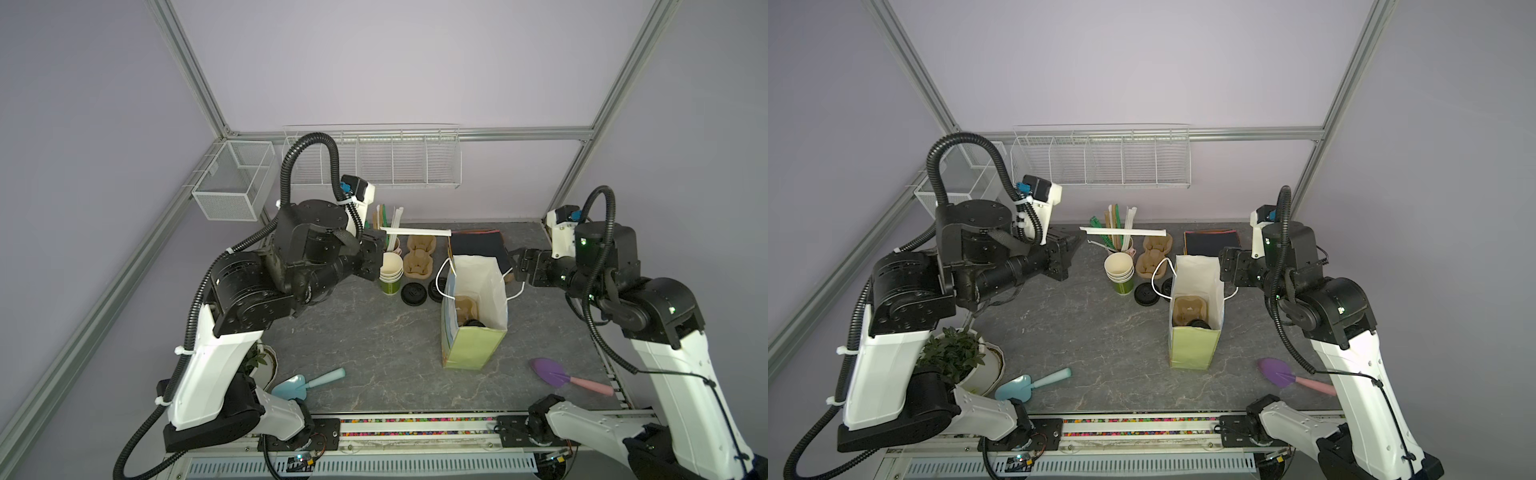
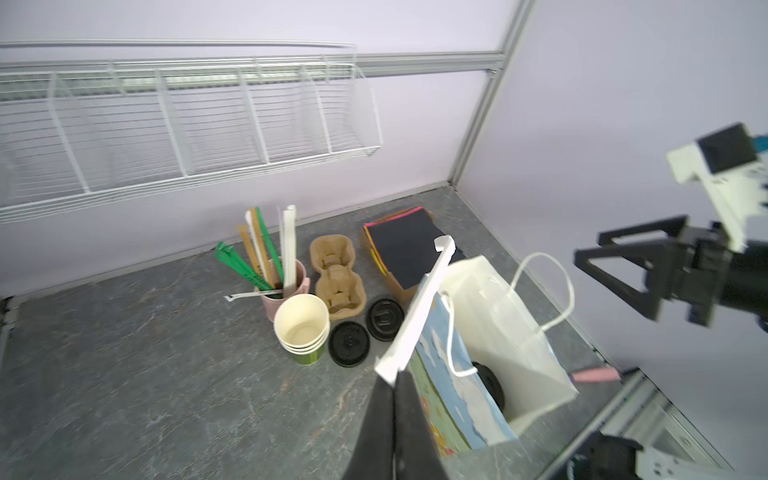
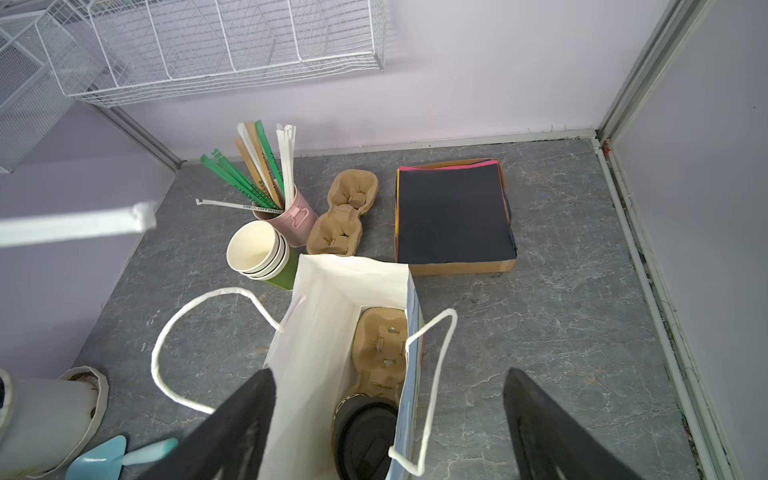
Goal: Pack the takeout coffee
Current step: 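Carry the straw over the bag and drop it in with the left gripper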
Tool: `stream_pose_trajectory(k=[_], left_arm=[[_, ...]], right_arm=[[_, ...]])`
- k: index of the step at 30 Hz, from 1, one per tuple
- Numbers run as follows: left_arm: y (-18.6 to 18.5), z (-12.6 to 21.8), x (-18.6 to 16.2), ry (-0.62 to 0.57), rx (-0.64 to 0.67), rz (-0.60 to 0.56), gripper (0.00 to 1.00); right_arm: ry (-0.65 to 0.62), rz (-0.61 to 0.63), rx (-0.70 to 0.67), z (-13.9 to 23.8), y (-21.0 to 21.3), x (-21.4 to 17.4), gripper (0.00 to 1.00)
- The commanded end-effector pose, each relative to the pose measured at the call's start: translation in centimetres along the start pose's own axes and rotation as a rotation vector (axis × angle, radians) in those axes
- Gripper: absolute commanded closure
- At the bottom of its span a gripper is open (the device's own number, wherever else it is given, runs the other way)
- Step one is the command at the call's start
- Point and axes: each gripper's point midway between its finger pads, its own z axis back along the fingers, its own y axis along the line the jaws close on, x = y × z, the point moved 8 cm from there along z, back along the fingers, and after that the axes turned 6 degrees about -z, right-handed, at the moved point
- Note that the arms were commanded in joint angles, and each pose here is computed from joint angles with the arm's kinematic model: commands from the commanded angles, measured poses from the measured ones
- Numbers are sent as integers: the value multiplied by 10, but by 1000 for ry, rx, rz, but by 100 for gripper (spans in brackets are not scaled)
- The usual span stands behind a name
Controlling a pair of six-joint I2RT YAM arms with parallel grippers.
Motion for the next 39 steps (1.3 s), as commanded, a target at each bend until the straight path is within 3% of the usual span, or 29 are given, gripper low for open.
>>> stream_pose_trajectory(k=[1,11,19,32,39], left_arm=[[-25,-12,-23,146,-62,-118,100],[-59,-93,-58,342,76,-292,100],[-88,-158,-87,443,58,-356,100],[-96,-207,-94,366,221,-383,100],[-109,-235,-106,400,201,-407,100]], right_arm=[[-26,-35,-20,2,-5,0,12],[-18,-50,-14,5,-9,-5,12],[-5,-57,0,5,-9,-9,12],[11,-55,3,-1,-11,-14,12],[9,-55,14,-1,-10,-15,12]])
